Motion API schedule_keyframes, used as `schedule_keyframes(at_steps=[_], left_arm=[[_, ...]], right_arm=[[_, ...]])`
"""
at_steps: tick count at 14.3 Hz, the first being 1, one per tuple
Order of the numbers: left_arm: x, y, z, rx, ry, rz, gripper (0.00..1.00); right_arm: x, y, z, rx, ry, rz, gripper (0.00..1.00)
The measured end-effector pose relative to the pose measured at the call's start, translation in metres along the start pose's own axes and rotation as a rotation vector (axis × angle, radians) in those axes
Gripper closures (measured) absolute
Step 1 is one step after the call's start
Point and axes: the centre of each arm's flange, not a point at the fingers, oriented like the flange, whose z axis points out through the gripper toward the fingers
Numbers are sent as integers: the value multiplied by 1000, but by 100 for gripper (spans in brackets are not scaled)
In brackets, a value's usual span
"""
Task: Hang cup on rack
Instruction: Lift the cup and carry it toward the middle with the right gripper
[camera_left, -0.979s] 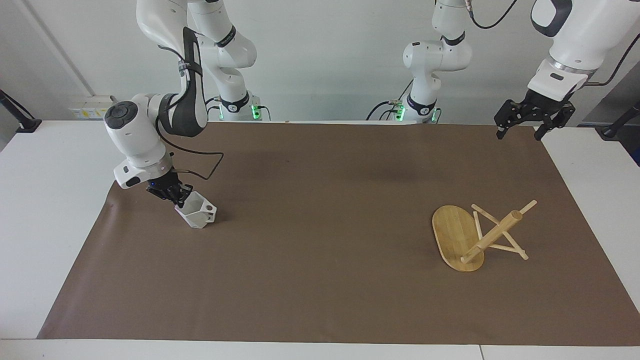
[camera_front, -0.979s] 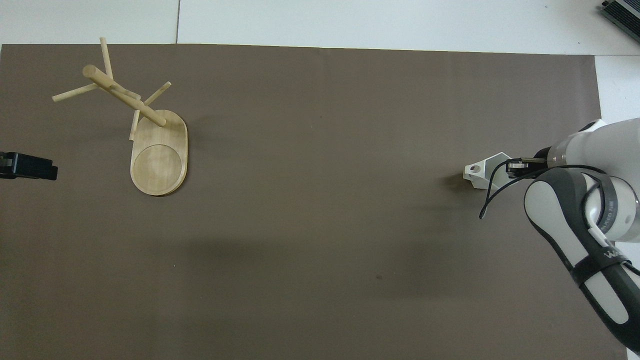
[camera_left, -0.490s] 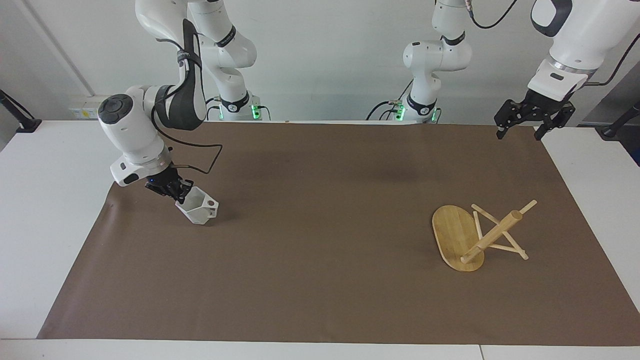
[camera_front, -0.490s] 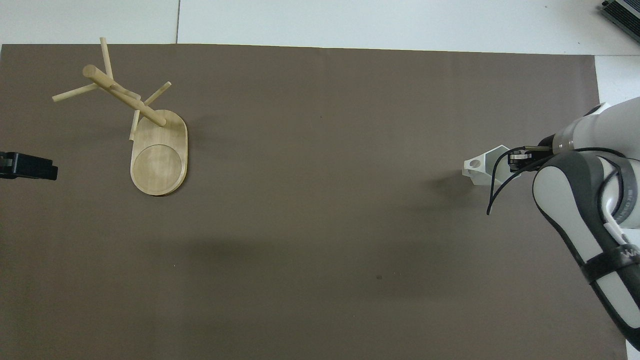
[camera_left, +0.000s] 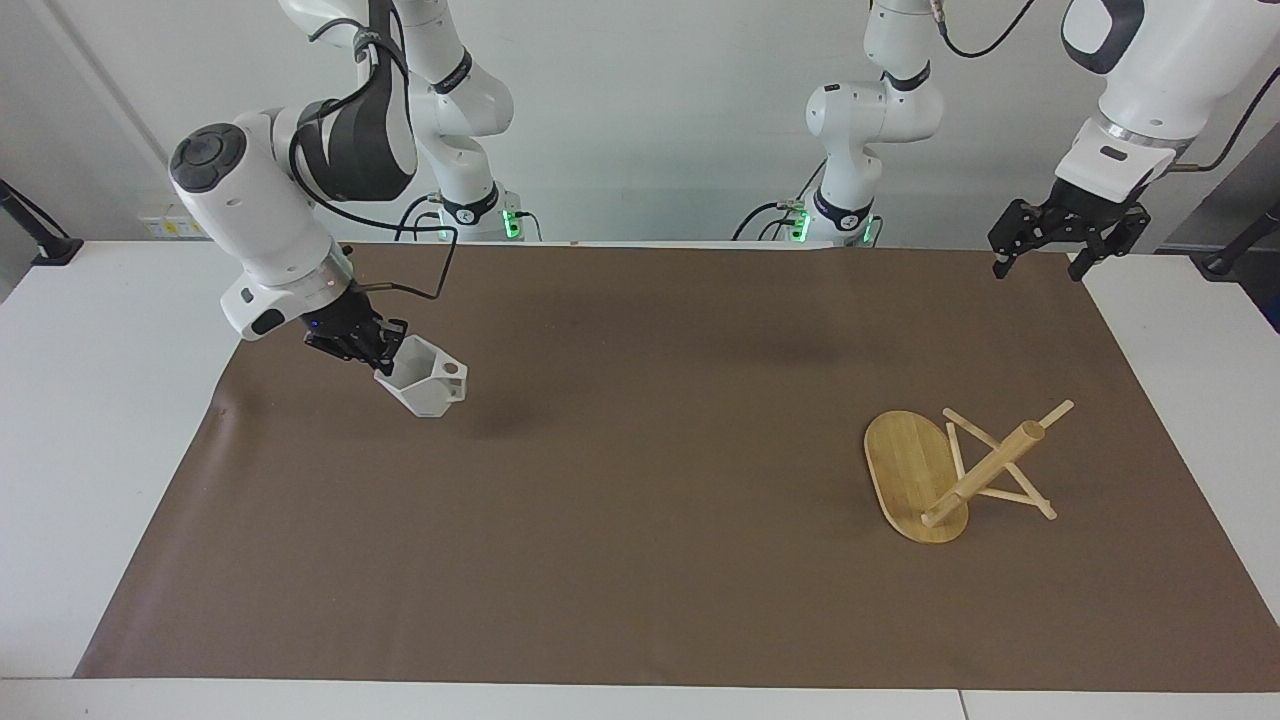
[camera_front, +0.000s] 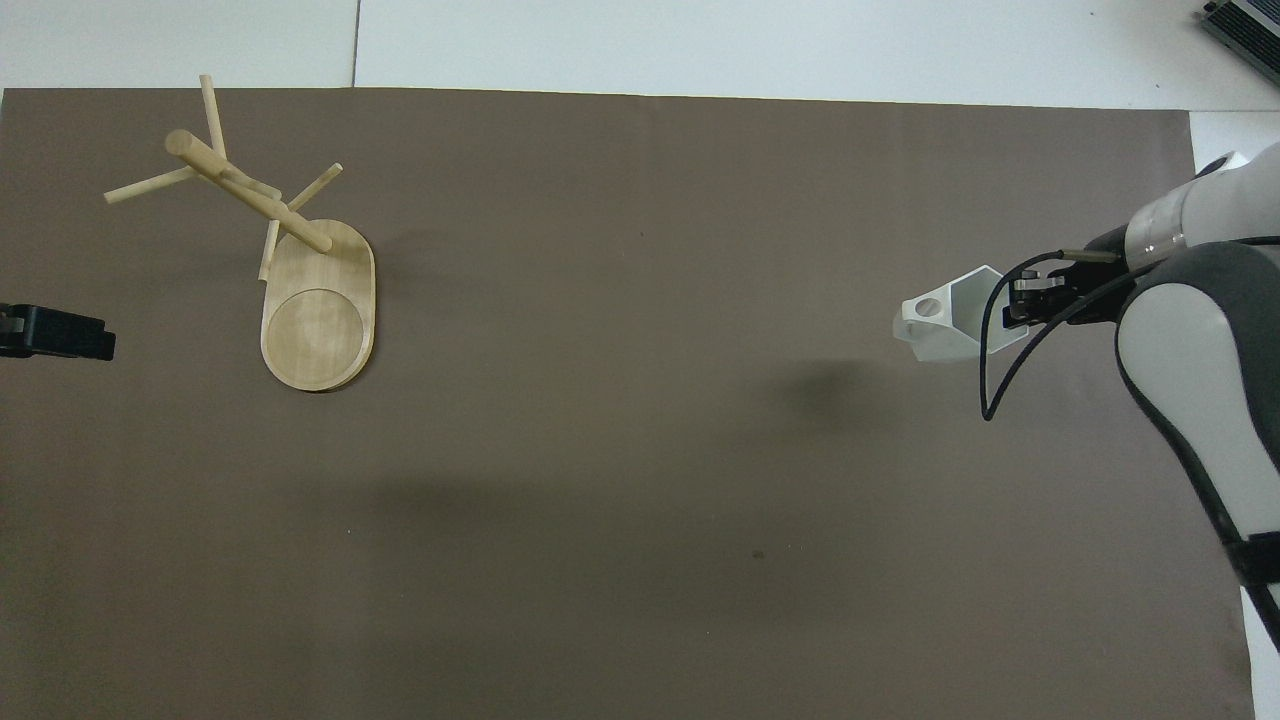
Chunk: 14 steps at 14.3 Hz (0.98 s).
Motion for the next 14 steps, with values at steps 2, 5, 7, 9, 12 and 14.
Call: schedule_keyframes(at_steps=[2, 5, 7, 9, 12, 14], left_arm=[[0, 0, 0, 0, 0, 0, 0], [0, 0, 0, 0, 0, 0, 0], [0, 0, 0, 0, 0, 0, 0], [0, 0, 0, 0, 0, 0, 0], [0, 0, 0, 0, 0, 0, 0], [0, 0, 0, 0, 0, 0, 0]], right_arm=[[-3, -12, -14, 31, 0, 29, 96], [-9, -48, -21, 85, -7, 5, 96], [-14, -74, -20, 188, -28, -7, 96], [-20, -100, -22, 263, -42, -28, 96], [-33, -142, -22, 287, -56, -98, 96], [-45, -171, -19, 294, -72, -149, 96]])
